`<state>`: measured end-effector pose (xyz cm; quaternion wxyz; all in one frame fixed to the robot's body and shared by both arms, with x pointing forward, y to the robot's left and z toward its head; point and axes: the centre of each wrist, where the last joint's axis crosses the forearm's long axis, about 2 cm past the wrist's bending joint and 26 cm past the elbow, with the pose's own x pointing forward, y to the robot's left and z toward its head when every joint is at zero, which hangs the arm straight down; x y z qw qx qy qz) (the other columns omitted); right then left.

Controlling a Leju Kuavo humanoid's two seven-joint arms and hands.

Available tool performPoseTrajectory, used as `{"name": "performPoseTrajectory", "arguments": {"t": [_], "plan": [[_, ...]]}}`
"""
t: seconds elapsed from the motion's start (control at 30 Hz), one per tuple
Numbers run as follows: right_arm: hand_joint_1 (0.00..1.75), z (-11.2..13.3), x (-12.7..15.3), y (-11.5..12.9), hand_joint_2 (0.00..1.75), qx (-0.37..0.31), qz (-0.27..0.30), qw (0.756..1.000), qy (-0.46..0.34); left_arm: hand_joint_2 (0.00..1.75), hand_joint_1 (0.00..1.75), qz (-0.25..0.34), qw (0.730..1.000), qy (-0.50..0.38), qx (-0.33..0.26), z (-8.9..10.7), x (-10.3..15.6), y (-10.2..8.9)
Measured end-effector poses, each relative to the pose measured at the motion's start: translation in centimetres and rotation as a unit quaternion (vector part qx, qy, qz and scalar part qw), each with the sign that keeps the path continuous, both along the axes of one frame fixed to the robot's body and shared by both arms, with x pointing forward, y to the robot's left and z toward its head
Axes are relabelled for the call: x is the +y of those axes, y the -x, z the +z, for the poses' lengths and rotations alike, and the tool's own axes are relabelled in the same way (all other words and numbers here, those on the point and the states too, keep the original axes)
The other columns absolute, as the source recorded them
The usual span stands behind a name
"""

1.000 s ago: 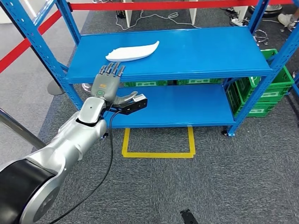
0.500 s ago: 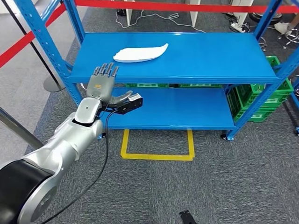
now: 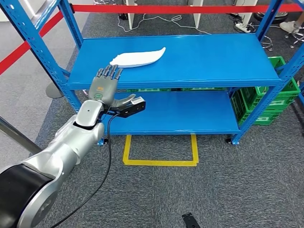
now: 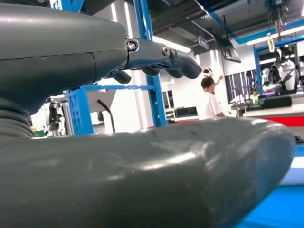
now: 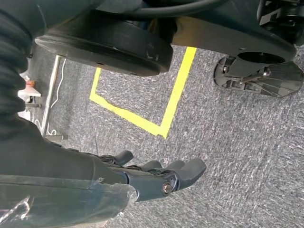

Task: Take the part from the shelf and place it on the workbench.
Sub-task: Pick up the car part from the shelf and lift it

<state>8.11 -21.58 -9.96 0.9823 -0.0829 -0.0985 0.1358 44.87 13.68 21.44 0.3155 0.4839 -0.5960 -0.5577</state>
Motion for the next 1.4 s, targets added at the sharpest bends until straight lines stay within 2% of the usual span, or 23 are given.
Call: {"name": "performPoseTrajectory", "arguments": {"t": [0.47, 0.67, 1.4], "plan": [[0.0, 0.0, -0.1, 0.2, 1.75, 0.002, 0.001, 1.0, 0.0, 0.0, 0.0, 0.006, 1.0, 0.0, 0.002, -0.1, 0.1, 0.0], [0.0, 0.1, -0.1, -0.5, 1.75, -0.006, -0.002, 1.0, -0.001, 0.0, 0.0, 0.003, 1.0, 0.0, 0.006, -0.4, 0.0, 0.2], [0.0, -0.1, -0.1, 0.3, 1.75, 0.001, -0.009, 1.0, -0.001, 0.0, 0.0, -0.007, 1.0, 0.001, 0.003, 0.2, -0.9, 0.2]]}}
